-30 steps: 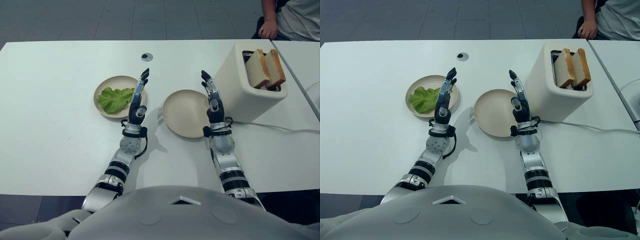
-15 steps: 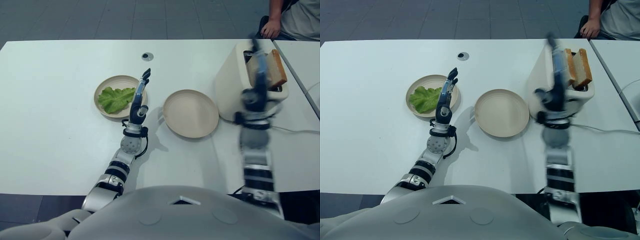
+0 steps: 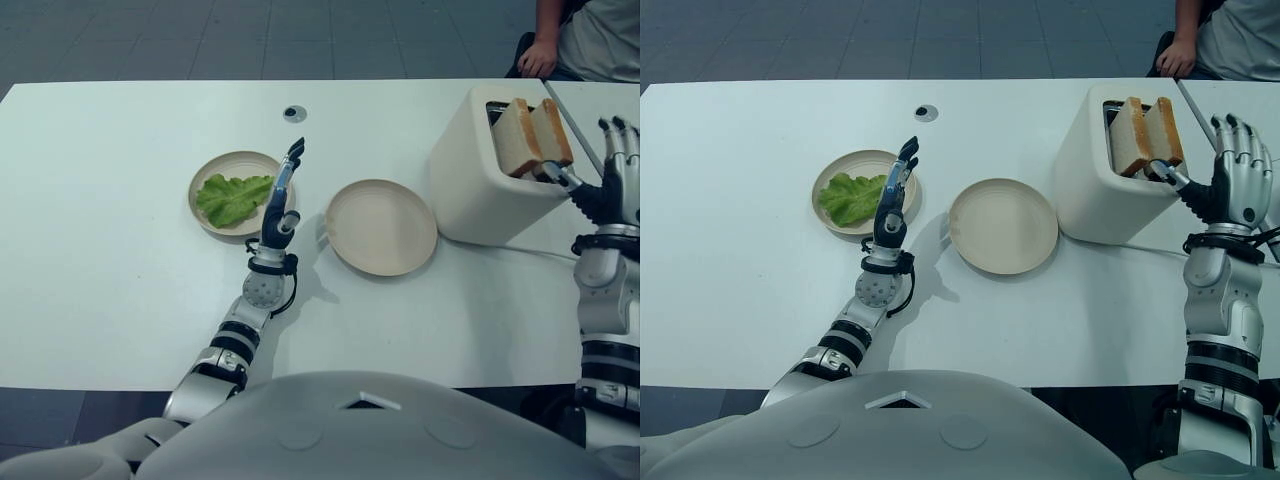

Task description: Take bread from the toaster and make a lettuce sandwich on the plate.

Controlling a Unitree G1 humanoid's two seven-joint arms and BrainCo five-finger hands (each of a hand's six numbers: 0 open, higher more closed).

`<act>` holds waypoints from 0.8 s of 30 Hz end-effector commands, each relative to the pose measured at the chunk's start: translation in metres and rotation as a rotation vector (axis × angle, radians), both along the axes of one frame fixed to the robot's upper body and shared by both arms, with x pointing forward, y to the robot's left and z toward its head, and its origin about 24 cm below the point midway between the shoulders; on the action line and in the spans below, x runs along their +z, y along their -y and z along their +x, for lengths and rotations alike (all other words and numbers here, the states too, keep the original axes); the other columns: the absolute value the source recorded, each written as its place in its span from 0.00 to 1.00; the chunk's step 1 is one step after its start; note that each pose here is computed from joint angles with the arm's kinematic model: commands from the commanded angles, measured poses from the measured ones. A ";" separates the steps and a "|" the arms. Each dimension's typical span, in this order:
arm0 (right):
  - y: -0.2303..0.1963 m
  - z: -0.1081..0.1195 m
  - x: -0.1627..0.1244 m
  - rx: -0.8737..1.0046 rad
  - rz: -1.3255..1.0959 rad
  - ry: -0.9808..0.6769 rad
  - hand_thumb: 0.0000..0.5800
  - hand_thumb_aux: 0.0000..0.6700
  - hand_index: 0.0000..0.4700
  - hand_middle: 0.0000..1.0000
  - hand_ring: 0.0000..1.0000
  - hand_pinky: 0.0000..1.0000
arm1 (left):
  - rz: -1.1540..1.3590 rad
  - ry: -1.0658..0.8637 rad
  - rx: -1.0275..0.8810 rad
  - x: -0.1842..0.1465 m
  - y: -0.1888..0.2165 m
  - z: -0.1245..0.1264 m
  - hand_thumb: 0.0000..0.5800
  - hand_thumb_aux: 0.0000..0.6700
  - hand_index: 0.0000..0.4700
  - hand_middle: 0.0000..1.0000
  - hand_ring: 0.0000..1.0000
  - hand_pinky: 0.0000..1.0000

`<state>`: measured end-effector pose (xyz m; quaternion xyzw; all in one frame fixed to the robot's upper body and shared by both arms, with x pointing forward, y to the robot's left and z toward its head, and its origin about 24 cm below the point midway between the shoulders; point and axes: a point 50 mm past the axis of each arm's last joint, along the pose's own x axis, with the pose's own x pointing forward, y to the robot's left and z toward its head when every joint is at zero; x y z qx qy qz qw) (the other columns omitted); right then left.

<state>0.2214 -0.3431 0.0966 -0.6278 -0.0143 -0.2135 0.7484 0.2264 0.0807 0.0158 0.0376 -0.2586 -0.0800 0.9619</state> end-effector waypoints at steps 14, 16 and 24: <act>-0.110 -0.026 0.099 0.612 0.119 0.781 1.00 1.00 1.00 1.00 1.00 1.00 | 0.033 -0.068 0.012 -0.015 -0.005 -0.015 0.00 0.00 0.00 0.00 0.00 0.00; -0.138 -0.013 0.069 0.821 0.411 0.538 1.00 1.00 1.00 1.00 1.00 1.00 | 0.028 -0.062 0.026 -0.014 -0.008 -0.014 0.00 0.00 0.00 0.00 0.00 0.00; -0.153 0.006 -0.052 0.805 0.768 -0.167 1.00 1.00 1.00 1.00 1.00 1.00 | 0.093 -0.010 0.135 -0.006 -0.031 -0.009 0.00 0.00 0.00 0.00 0.00 0.00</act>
